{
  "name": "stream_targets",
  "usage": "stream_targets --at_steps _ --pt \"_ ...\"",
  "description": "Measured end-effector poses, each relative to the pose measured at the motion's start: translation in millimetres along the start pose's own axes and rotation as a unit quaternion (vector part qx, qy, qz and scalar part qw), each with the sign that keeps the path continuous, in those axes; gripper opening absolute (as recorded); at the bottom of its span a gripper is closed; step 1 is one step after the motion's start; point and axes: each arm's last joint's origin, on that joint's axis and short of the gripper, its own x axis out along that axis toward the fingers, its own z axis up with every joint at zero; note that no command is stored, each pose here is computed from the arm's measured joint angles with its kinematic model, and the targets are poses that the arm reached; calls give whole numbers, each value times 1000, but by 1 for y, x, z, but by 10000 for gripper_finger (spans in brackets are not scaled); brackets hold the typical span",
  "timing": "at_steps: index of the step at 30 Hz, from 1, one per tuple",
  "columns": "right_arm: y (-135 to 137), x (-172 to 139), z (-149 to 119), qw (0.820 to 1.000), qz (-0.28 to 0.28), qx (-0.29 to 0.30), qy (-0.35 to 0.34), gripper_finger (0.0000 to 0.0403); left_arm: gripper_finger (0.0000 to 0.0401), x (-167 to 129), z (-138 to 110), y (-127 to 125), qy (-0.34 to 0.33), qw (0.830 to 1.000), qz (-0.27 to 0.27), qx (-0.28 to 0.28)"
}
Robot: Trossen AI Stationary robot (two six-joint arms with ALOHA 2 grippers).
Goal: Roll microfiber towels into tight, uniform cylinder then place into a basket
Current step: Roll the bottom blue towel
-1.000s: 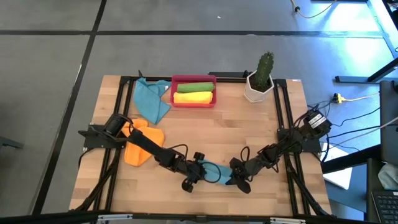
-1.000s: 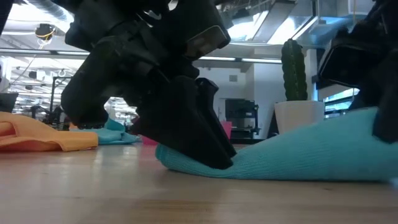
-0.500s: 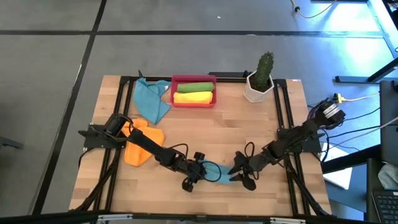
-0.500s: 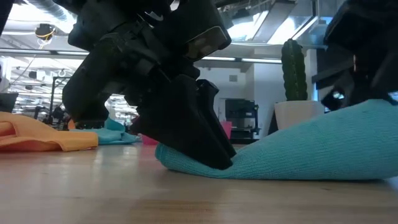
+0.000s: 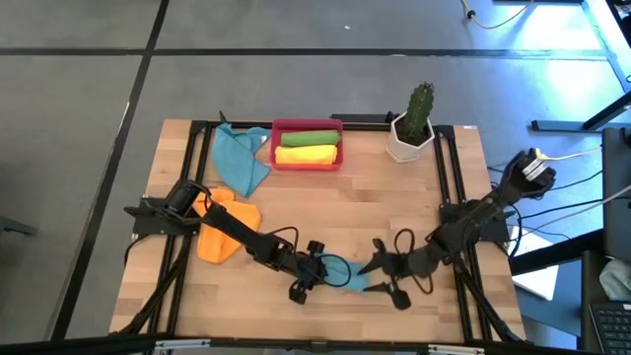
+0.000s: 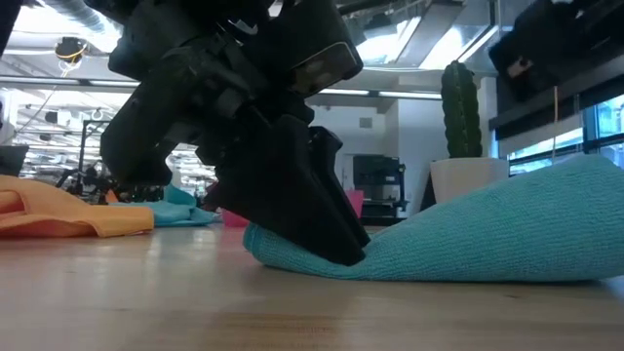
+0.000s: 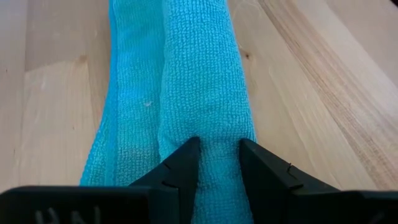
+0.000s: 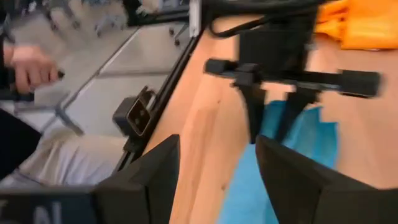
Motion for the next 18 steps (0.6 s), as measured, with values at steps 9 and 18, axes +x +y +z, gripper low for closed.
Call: stream_targets --at_steps 9,18 --pt "13 40 -23 994 -32 -6 105 116 112 0 0 2 -1 1000 0 -9" --pt "2 43 -47 980 -91 51 168 18 112 -1 1 -1 -4 1000 3 -7"
